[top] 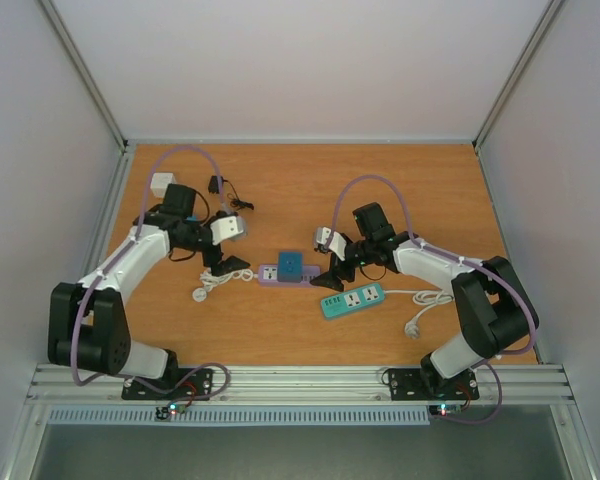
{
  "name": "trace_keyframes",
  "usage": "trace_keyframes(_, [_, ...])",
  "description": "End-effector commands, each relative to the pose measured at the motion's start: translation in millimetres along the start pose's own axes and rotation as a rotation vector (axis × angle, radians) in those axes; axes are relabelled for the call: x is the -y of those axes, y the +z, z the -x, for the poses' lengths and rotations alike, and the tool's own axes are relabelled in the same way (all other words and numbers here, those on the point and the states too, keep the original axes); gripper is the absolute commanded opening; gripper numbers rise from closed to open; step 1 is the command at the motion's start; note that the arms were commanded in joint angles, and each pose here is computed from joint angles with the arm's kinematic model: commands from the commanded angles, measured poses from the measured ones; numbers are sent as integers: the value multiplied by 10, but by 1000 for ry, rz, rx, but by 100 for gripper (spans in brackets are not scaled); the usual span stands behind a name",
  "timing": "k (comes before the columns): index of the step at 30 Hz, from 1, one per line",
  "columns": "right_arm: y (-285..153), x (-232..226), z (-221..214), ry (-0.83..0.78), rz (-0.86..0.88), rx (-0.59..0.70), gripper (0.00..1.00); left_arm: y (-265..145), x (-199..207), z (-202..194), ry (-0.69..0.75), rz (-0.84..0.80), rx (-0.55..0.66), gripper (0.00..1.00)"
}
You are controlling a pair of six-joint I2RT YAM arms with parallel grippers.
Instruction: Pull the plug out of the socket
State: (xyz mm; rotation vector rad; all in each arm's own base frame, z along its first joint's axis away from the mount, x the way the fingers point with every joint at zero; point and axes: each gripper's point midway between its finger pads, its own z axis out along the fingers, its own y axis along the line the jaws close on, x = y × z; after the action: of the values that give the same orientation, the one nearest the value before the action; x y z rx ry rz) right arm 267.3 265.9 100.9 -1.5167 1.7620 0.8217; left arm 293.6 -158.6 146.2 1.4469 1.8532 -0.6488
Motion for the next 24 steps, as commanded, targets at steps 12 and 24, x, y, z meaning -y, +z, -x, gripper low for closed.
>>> trace_keyframes(12, [-65,133,99,120,-23,29,96,611,512,275,162,-71,44,100])
trace_keyframes(24, [-106,119,228,273,4,55,76,875,440,341,155,-92,52,100])
